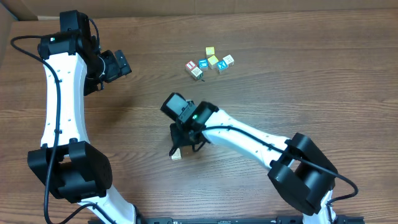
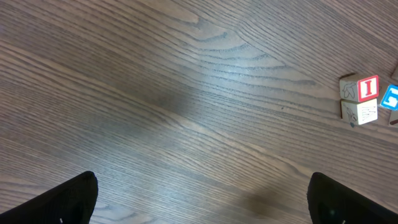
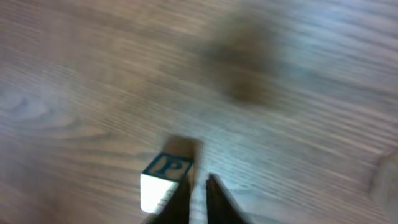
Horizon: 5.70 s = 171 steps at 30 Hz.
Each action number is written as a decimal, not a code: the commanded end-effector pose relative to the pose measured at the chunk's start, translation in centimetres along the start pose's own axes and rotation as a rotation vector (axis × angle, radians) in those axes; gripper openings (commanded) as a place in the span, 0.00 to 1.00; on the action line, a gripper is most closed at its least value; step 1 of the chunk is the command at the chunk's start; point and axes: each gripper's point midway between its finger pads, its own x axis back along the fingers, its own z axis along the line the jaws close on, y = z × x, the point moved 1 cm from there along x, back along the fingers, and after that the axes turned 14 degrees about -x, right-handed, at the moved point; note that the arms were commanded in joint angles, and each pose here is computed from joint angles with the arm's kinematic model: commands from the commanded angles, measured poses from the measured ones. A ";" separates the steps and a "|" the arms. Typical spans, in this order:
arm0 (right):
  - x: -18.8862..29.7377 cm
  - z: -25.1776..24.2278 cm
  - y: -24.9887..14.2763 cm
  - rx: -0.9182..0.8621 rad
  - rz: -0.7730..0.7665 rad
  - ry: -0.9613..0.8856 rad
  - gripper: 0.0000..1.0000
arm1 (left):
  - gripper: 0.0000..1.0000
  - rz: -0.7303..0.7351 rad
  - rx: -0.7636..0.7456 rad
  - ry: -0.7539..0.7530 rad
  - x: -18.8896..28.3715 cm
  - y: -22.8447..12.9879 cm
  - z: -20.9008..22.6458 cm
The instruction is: Flip 4 blocks
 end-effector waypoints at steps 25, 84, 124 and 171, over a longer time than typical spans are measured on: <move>-4.5 4.1 -6.0 0.288 -0.080 -0.025 0.04 | 1.00 0.012 0.016 0.007 -0.3 -0.1 0.2; -2.9 -0.9 1.8 0.115 -0.228 -0.169 0.21 | 1.00 0.011 0.016 0.007 -0.3 -0.1 0.2; -1.7 -3.1 3.6 0.065 -0.213 -0.223 0.26 | 1.00 0.011 0.015 0.007 -0.3 -0.1 0.2; 3.9 -17.0 27.6 -0.307 -0.516 -0.111 0.04 | 1.00 0.012 0.015 0.007 -0.3 -0.1 0.2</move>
